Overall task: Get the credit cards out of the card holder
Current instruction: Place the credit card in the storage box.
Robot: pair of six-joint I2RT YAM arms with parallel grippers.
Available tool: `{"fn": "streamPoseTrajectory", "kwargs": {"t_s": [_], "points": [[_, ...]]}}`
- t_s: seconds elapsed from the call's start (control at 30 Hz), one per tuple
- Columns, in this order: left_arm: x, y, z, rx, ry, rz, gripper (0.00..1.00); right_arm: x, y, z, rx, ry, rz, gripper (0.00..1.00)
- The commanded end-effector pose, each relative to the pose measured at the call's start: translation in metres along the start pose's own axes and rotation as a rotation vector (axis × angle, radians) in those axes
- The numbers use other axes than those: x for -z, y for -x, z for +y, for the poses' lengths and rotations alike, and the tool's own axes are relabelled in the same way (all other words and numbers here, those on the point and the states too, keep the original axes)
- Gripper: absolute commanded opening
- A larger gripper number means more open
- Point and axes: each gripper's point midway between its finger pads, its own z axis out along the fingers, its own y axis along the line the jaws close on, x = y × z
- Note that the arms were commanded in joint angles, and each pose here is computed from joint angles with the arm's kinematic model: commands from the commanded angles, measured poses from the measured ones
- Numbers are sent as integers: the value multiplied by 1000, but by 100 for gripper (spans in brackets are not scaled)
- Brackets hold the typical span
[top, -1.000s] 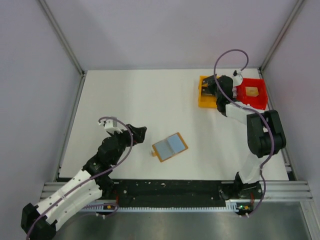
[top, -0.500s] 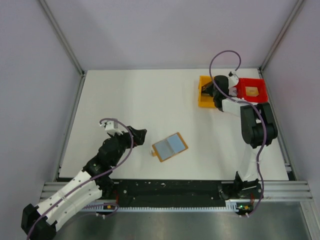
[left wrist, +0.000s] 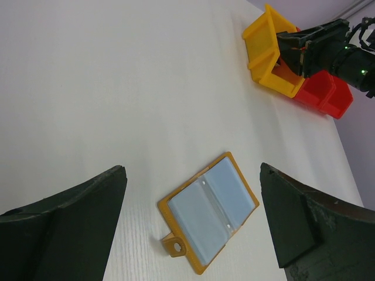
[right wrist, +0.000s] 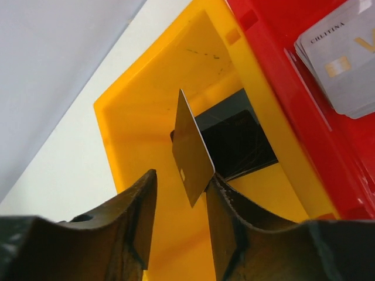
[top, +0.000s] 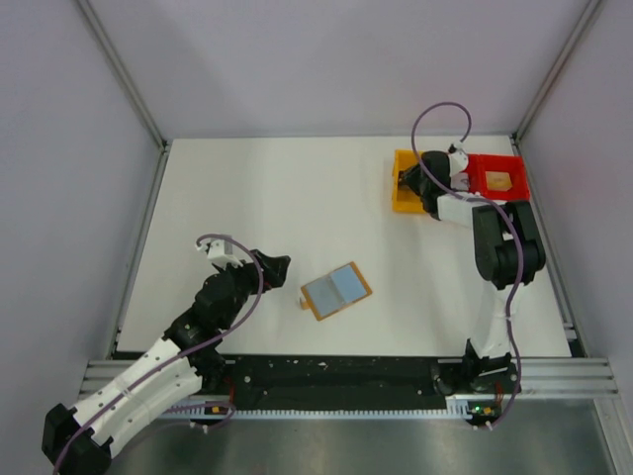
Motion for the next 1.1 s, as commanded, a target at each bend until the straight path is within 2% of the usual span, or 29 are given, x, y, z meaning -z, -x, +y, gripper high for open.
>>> {"fn": "streamPoseTrajectory", "kwargs": {"t_s": [0.0,0.3,0.47,0.6,0.77,0.87,1.0,1.07], "points": [[0,2,-3,22,-17,-7,99,15,22,9,39,5,-28,43],[4,-1,-12,43,-45,28,99,63,56,14,142,-19,-85,71],[4,-13,-12,36,-35,105,99,105,57,33,277,63,-61,77],[2,-33,-10,11,-9,219,99,148,19,51,448,165,30,84],[2,-59,-2,-17,45,364,99,204,-39,49,650,273,166,89],[0,-71,-1,-20,50,418,98,233,-80,49,775,375,267,89],[5,-95,-8,8,20,549,91,267,-137,43,941,476,405,89],[6,-105,-9,26,14,597,90,278,-158,37,1023,490,432,89]]}}
